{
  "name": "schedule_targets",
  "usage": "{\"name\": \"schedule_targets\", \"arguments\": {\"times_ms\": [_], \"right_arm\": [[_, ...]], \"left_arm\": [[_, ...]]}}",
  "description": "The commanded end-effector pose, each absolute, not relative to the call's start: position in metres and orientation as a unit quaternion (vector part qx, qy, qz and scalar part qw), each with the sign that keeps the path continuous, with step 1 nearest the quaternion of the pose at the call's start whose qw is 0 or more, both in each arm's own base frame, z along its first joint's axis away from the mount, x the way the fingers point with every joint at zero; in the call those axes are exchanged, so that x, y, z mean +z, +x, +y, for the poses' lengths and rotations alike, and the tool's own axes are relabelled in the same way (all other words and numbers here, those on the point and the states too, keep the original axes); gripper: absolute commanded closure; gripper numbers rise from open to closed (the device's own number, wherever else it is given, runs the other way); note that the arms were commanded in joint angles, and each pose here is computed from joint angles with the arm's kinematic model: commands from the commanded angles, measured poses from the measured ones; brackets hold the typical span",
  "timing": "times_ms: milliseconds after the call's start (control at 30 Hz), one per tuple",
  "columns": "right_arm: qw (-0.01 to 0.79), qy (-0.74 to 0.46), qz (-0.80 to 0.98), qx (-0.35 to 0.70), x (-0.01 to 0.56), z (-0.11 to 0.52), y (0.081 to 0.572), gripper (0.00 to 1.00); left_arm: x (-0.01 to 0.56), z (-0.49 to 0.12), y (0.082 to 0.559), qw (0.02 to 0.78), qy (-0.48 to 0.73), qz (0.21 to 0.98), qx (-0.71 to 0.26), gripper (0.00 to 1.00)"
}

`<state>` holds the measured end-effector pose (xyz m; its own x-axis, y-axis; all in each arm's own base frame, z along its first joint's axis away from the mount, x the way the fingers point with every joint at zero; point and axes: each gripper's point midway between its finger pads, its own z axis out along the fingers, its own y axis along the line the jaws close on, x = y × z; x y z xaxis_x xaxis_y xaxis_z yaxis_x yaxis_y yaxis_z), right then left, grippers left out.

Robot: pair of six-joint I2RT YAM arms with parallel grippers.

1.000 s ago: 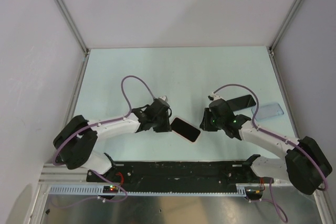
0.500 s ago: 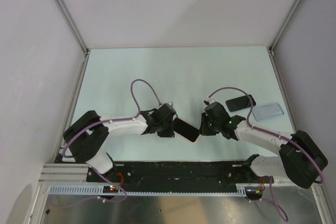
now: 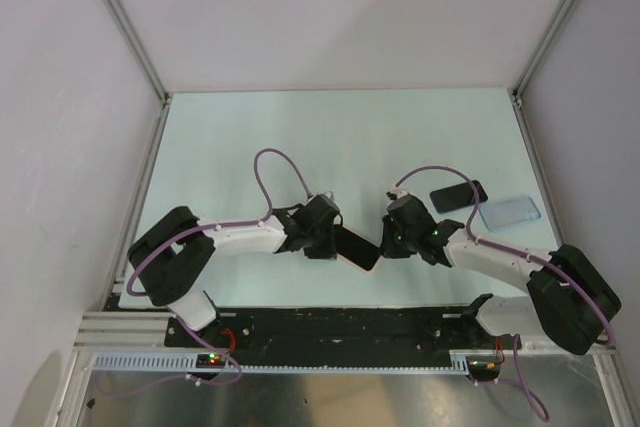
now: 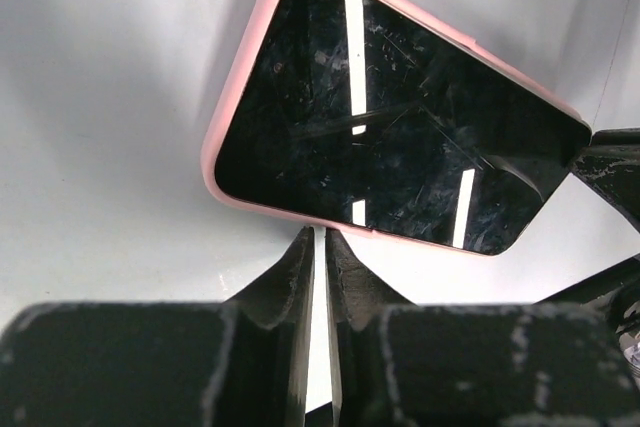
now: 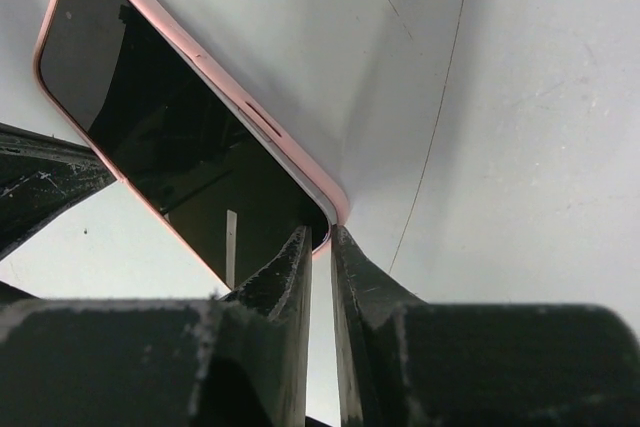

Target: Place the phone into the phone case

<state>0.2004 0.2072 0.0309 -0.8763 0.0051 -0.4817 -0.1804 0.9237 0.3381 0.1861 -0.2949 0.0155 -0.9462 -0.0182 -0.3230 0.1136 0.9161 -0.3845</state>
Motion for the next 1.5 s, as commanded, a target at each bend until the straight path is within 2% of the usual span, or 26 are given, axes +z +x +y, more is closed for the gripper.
{"name": "schedule_targets", "arguments": {"times_ms": [0,233,500,700,1000,1233,1467], "right_arm": [[0.261,-0.052,0.949,0.168,0.028,0.21,0.211,0.86],[0.255,-0.067,0.957,0.125,0.015,0.204,0.209,0.96],[0.238,-0.098,0.963,0.08,0.003,0.21,0.202,0.98],[0.264,-0.101,0.957,0.067,0.022,0.214,0.209,0.94],[0.325,-0.078,0.927,0.168,0.079,0.228,0.242,0.8],[0.305,-0.121,0.922,0.206,0.071,0.248,0.258,0.69],[0.276,-0.094,0.941,0.173,0.048,0.236,0.259,0.73]], "left_arm": [[0.024,-0.311,0.199,0.18,0.023,0.959,-0.218,0.87],[0.024,-0.311,0.203,0.181,0.023,0.959,-0.216,0.87],[0.025,-0.309,0.208,0.184,0.017,0.959,-0.216,0.87],[0.031,-0.304,0.216,0.193,0.01,0.956,-0.219,0.87],[0.042,-0.292,0.21,0.207,-0.005,0.952,-0.227,0.87],[0.042,-0.271,0.213,0.216,-0.061,0.95,-0.218,0.86],[0.033,-0.251,0.218,0.215,-0.133,0.946,-0.203,0.82]]}}
